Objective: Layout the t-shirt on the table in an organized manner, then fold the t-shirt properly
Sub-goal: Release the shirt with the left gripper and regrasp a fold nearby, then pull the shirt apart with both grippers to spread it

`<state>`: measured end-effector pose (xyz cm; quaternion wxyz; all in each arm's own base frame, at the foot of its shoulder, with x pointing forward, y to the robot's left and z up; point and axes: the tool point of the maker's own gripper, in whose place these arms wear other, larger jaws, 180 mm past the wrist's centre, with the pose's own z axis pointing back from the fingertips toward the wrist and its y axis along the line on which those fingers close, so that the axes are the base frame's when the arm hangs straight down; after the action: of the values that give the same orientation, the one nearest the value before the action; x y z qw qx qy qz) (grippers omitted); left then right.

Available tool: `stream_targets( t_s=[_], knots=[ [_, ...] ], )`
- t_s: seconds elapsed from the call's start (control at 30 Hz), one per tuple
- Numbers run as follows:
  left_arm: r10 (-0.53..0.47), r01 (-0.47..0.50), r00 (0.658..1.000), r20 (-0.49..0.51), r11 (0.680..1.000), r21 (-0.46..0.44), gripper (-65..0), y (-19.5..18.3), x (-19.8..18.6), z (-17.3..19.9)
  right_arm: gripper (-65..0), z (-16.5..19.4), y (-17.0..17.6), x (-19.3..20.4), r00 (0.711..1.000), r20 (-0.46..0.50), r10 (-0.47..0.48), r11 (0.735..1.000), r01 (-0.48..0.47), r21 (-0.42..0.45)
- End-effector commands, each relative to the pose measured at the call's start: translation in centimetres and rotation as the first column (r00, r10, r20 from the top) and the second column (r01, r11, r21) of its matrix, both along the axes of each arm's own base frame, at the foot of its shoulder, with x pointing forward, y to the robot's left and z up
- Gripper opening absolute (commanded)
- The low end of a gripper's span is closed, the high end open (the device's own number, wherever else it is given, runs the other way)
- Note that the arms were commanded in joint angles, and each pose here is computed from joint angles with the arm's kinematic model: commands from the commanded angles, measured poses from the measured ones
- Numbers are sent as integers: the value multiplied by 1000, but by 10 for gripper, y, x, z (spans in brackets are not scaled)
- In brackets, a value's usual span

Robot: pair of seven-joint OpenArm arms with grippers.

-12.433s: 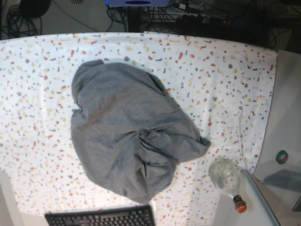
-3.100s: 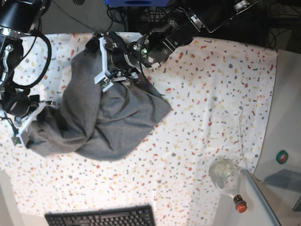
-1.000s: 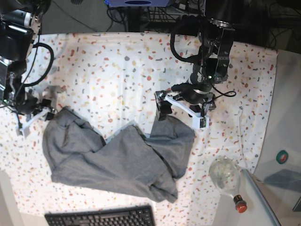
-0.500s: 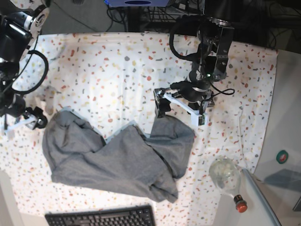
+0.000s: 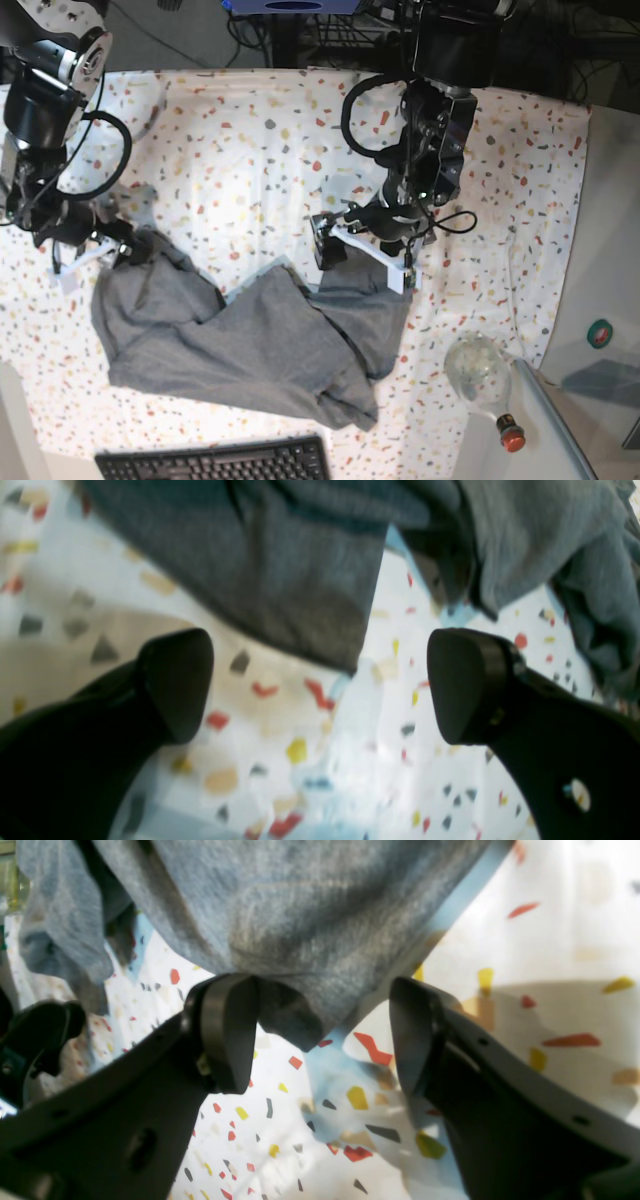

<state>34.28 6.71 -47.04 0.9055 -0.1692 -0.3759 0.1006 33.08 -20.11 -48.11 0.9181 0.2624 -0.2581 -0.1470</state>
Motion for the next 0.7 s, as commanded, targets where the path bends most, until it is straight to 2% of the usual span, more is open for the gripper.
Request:
stream_targets(
  t_s=[0.0,0.1,0.27,0.33,0.37,0.4,0.47,0.5,0.53,0.6,0.67],
  knots=[
    [2,-2,1000,30,1000,-28,0,-9,8,8,-260,16,-9,17,998,55,-3,1000,4,-14],
    [20,-19,999,48,999,-29,0,-9,16,6,-260,14,-8,14,999,47,0,1000,0,-11],
    [21,-23,999,-37,998,-53,0,-27,13,-19,-260,10,-7,9,999,38,-1,1000,2,-11],
    [18,-22,997,-74,998,-50,-95,-28,9,-30,-263,10,-7,9,999,38,-2,1000,3,-10],
    [17,-21,996,-86,998,-53,-201,-31,7,-33,-278,9,-7,9,999,37,-2,1000,3,-9],
    [13,-19,995,-95,998,-56,-327,-33,7,-34,-318,9,-7,9,999,37,-3,1000,3,-8],
    [13,-18,995,-98,998,-56,-650,-33,5,-35,-480,10,-8,9,999,40,-4,1000,5,-10],
    [14,-19,996,-92,998,-55,-650,-32,6,-33,-587,11,-10,10,999,42,-8,1000,9,-13],
    [14,-19,997,-79,998,-56,-650,-31,9,-28,-650,11,-11,9,999,39,-5,1000,6,-16],
    [-7,4,994,-110,999,-33,-650,-16,0,-28,-650,10,-13,7,1000,29,0,1000,0,-19],
    [-39,37,994,-107,999,-17,-650,-7,0,-12,-650,9,-31,-4,1000,-16,14,999,-15,-49]
  ],
)
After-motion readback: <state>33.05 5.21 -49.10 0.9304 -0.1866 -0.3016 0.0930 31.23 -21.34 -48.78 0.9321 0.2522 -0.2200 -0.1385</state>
